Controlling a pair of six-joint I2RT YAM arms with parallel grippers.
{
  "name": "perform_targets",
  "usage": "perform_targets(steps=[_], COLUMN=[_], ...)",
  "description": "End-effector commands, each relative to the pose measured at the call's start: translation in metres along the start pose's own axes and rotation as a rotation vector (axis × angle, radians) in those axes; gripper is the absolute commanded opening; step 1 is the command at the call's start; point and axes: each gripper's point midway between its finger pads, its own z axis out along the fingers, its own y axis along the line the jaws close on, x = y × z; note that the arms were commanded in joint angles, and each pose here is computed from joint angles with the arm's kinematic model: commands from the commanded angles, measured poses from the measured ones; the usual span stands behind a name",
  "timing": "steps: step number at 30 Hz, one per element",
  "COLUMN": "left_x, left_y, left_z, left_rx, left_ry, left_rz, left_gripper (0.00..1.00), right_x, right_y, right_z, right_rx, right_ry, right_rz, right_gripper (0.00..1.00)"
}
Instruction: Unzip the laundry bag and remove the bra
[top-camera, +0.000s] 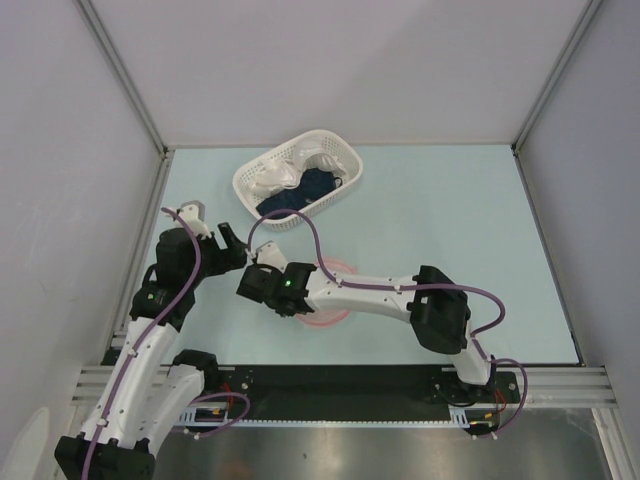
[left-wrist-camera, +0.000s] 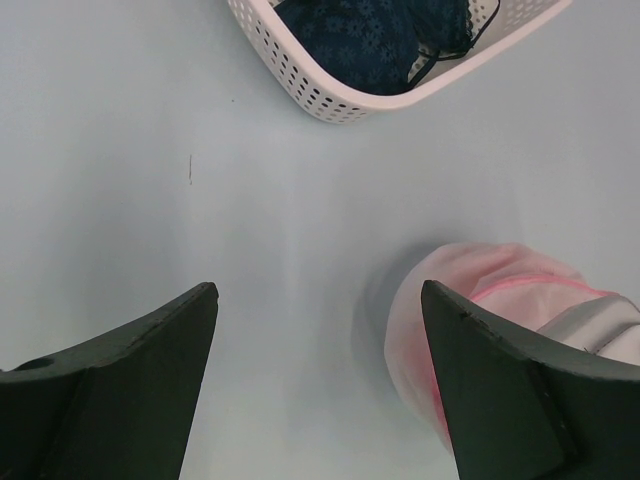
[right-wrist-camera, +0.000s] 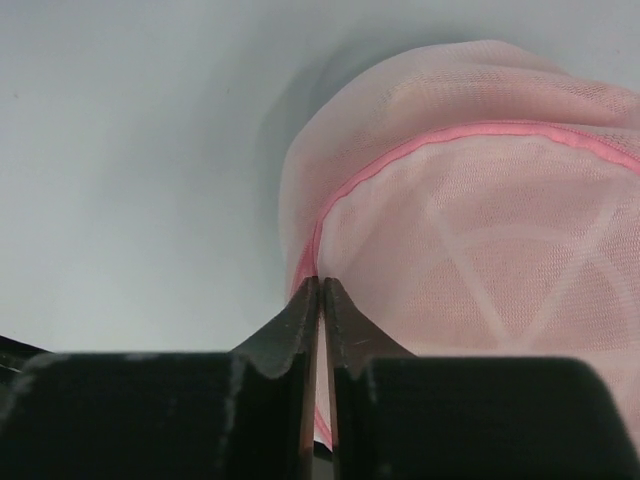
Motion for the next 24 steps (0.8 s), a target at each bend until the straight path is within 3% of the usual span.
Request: perform_targets(steps=[1,3,16,24], left_x=[-0.005,-0.005,-0.004,-0.002], left_y=[-0.002,-0.002,-0.005,-0.016], left_z=[-0.002,-0.002,-0.002,-0.002], left_rx=[0.021,0.025,0.05,0.117], left_ry=[-0.023,-0.023,-0.019,-0.021], left_rz=[0.007,0.008,0.01,0.021], left_gripper=[0.88,0.87,0.87,0.84], right_x=[-0.022,-0.028,-0.064,-0.063], right_y=[0.003,0.005,-0.019,-0.061], right_z=[-0.02,-0.026,-0.08,-0.089], right_rx=[-0.039,-0.074,-0.326,-0.345], right_ry=[-0.058,-0.068,-0.198,-0.238], right_rz=[0.056,0.08,0.297,0.405], right_gripper=[0.05,0.0,0.0,0.0])
